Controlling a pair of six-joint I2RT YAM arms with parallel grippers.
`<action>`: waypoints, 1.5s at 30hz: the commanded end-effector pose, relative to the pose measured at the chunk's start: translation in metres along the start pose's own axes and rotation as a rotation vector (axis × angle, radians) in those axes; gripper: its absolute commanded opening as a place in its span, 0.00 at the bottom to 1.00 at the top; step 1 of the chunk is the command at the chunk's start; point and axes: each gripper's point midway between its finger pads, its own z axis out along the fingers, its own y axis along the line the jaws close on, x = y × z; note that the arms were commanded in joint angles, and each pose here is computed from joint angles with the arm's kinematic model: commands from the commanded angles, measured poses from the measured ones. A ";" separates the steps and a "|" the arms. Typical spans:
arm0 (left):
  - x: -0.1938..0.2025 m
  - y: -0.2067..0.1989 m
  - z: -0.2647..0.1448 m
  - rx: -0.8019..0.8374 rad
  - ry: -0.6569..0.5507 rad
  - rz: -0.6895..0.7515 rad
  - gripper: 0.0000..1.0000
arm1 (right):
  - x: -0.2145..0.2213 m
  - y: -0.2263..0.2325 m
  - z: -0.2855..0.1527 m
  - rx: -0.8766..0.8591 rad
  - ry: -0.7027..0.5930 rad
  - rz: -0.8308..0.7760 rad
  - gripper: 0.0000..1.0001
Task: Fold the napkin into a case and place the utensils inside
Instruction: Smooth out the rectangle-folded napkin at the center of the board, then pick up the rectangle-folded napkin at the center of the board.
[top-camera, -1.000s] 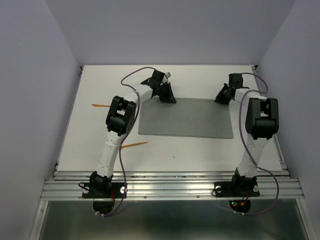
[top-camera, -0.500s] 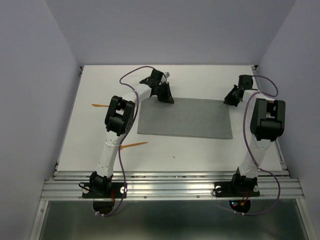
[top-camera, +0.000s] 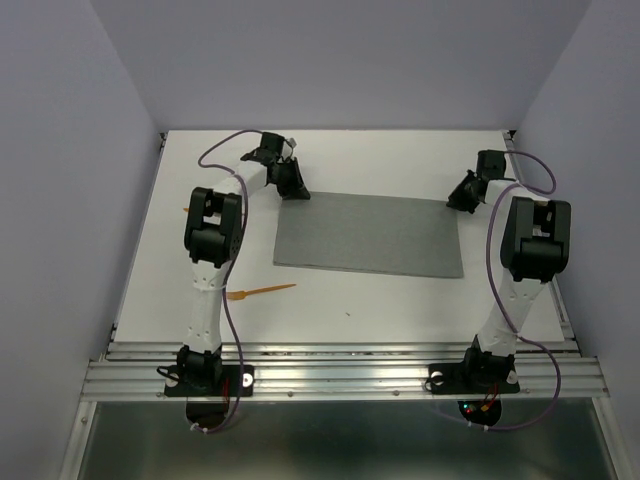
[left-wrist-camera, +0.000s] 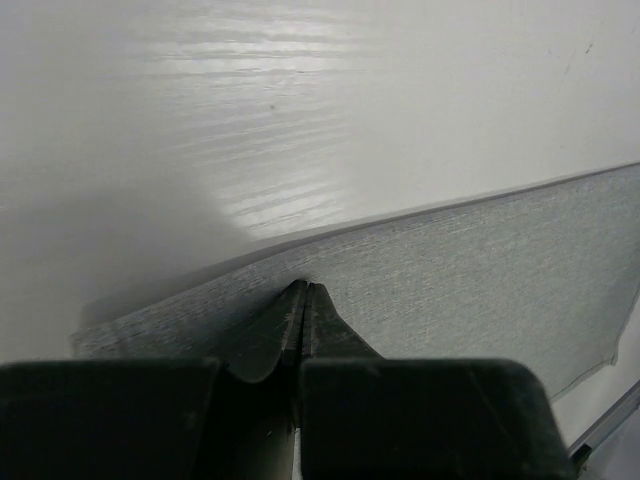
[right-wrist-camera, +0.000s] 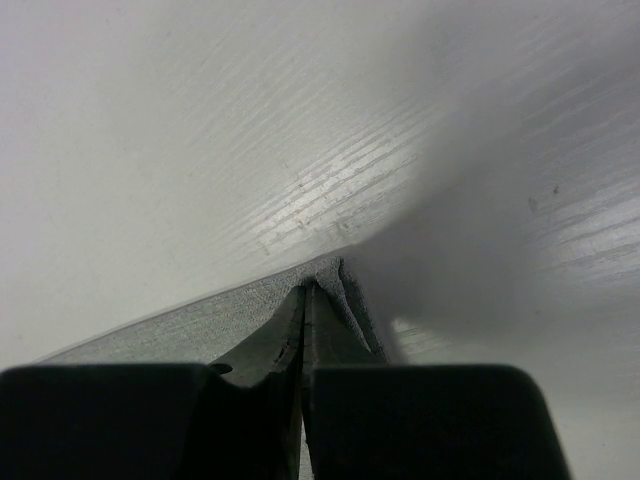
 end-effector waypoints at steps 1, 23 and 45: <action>-0.015 0.021 -0.028 -0.062 -0.052 0.005 0.07 | 0.007 -0.022 0.005 0.060 0.021 -0.013 0.01; -0.015 0.026 -0.089 -0.098 -0.115 0.000 0.08 | -0.009 0.017 -0.030 -0.096 0.002 -0.028 0.01; 0.088 0.067 -0.098 -0.264 -0.028 -0.046 0.61 | 0.049 -0.020 -0.124 -0.041 -0.046 -0.059 0.37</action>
